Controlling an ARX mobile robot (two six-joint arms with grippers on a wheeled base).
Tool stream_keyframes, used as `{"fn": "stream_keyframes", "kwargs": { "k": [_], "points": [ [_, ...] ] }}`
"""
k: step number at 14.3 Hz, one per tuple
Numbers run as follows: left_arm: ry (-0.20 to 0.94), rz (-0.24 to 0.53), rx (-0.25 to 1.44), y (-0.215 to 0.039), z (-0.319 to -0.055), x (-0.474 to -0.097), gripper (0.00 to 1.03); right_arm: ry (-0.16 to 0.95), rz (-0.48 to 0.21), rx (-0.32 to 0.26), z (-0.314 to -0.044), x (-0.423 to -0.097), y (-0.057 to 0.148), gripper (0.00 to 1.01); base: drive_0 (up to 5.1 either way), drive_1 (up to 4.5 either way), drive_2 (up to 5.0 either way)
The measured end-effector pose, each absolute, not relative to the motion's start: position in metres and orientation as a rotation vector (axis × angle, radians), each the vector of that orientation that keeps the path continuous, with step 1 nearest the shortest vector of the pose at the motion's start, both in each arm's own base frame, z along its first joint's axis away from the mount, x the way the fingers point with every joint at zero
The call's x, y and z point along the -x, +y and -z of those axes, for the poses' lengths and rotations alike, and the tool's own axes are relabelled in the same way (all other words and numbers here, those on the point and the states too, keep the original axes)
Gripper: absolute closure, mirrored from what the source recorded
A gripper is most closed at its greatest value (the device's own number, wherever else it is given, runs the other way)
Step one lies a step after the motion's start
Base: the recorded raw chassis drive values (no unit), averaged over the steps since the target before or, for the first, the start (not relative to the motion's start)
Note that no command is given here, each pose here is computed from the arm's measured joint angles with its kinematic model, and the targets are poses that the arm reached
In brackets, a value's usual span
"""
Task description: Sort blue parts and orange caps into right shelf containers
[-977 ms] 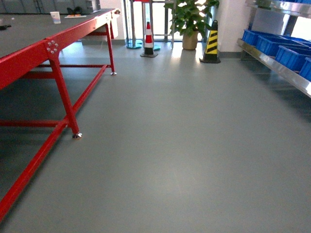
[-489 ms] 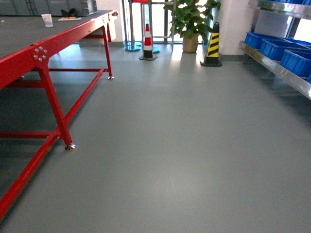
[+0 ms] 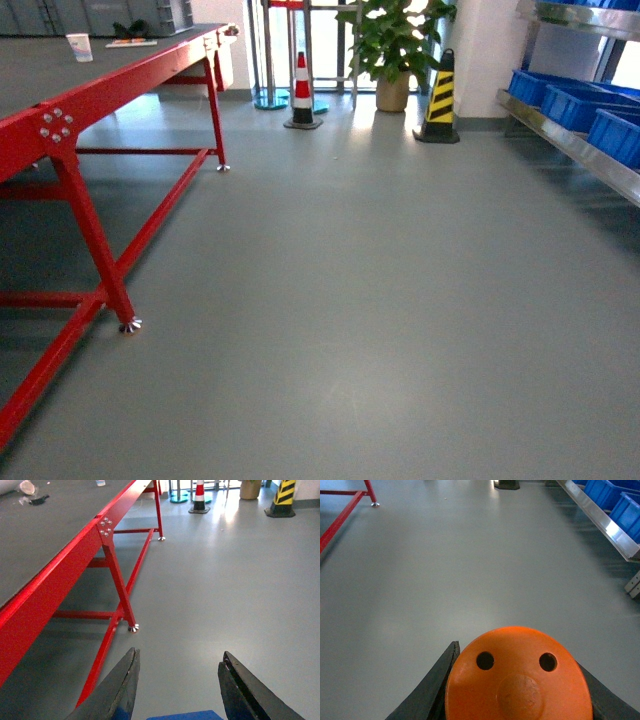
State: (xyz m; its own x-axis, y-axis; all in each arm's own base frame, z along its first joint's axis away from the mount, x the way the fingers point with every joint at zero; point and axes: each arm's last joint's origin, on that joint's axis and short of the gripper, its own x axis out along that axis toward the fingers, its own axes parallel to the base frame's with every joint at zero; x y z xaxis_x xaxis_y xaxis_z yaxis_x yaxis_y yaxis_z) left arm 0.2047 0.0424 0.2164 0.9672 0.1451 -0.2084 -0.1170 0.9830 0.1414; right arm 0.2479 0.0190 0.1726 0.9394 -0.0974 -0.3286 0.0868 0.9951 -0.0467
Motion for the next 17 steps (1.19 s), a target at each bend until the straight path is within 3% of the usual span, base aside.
{"fn": "stream_keyframes", "kwargs": {
  "k": [17],
  "points": [
    [0.221, -0.132, -0.129, 0.0423, -0.2163, -0.2048, 0.6, 0.34, 0.094, 0.032, -0.1723, -0.2478, 0.0189, 0.57, 0.0, 3.97, -3.9]
  ]
}}
